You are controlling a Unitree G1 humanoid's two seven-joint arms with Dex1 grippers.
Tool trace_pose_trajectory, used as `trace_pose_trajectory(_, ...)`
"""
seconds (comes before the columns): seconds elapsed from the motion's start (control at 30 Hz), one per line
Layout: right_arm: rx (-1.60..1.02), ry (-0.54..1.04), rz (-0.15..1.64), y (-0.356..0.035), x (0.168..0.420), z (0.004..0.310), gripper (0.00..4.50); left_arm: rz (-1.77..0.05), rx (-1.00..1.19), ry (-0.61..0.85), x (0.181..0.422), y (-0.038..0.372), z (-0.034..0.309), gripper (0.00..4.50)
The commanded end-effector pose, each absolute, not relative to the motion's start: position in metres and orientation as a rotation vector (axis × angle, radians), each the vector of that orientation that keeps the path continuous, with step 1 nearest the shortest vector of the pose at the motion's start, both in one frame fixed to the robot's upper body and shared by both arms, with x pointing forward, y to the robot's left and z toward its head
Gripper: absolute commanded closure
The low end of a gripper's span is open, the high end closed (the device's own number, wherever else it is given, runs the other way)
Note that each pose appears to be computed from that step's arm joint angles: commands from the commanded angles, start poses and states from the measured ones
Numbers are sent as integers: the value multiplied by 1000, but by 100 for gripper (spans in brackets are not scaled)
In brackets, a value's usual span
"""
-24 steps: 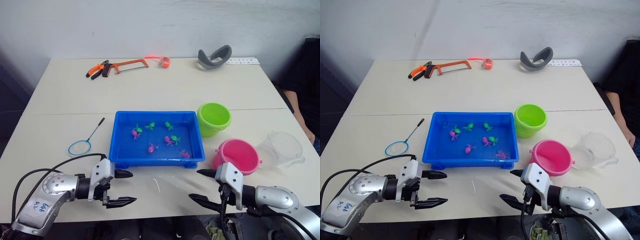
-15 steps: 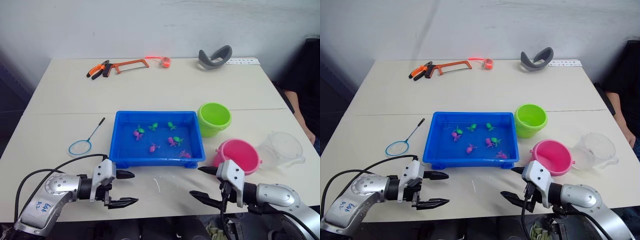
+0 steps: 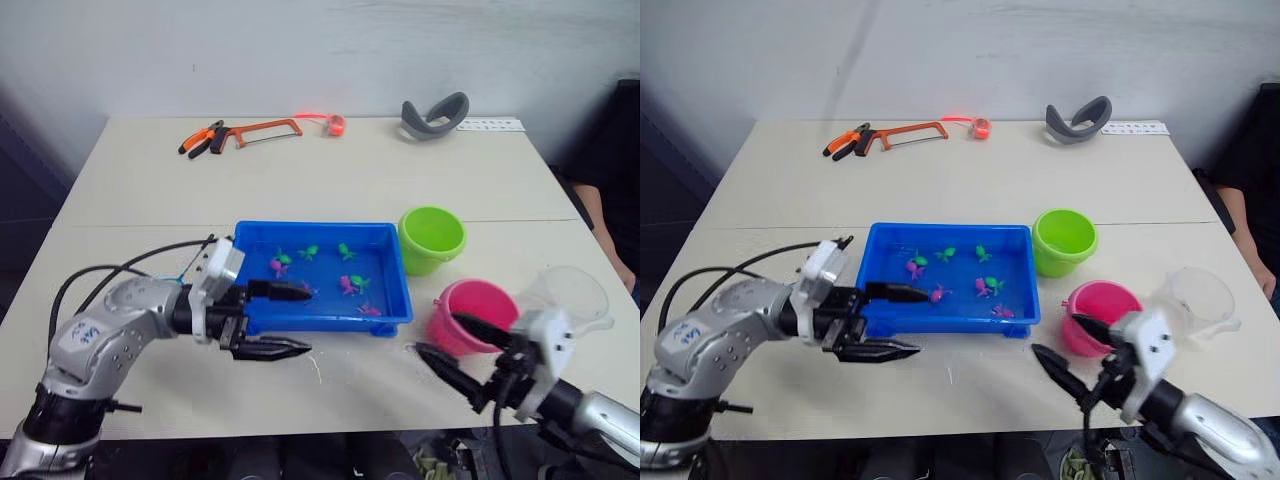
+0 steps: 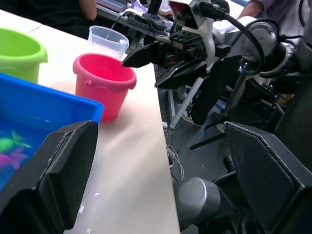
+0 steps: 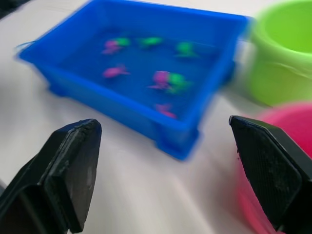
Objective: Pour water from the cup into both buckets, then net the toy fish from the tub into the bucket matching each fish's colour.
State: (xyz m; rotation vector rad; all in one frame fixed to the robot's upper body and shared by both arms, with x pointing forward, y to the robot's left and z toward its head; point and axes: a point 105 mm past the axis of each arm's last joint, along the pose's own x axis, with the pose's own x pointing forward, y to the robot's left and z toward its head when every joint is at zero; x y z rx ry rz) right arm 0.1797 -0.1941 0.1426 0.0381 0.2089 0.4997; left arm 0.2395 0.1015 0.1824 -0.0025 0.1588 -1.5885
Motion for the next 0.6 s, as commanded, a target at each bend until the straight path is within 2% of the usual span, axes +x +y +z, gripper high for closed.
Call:
trace_pose_trajectory(0.03,30,152,306,-229,162,162,0,-1674,34,130,251,87,187,2)
trace_pose_trajectory(0.17,-5,196,90,-277,145,158,0,-1740,49,61,261,68,203,2)
trace_pose_trajectory(0.3,-5,200,-96,-317,142,153,0,-1733,95,3,271,58,211,2)
trace_pose_trajectory(0.4,23,202,-211,-349,145,143,0,-1757,70,-20,270,48,222,2)
trace_pose_trajectory(0.6,12,228,-306,-384,158,127,0,-1789,80,-31,260,40,231,2)
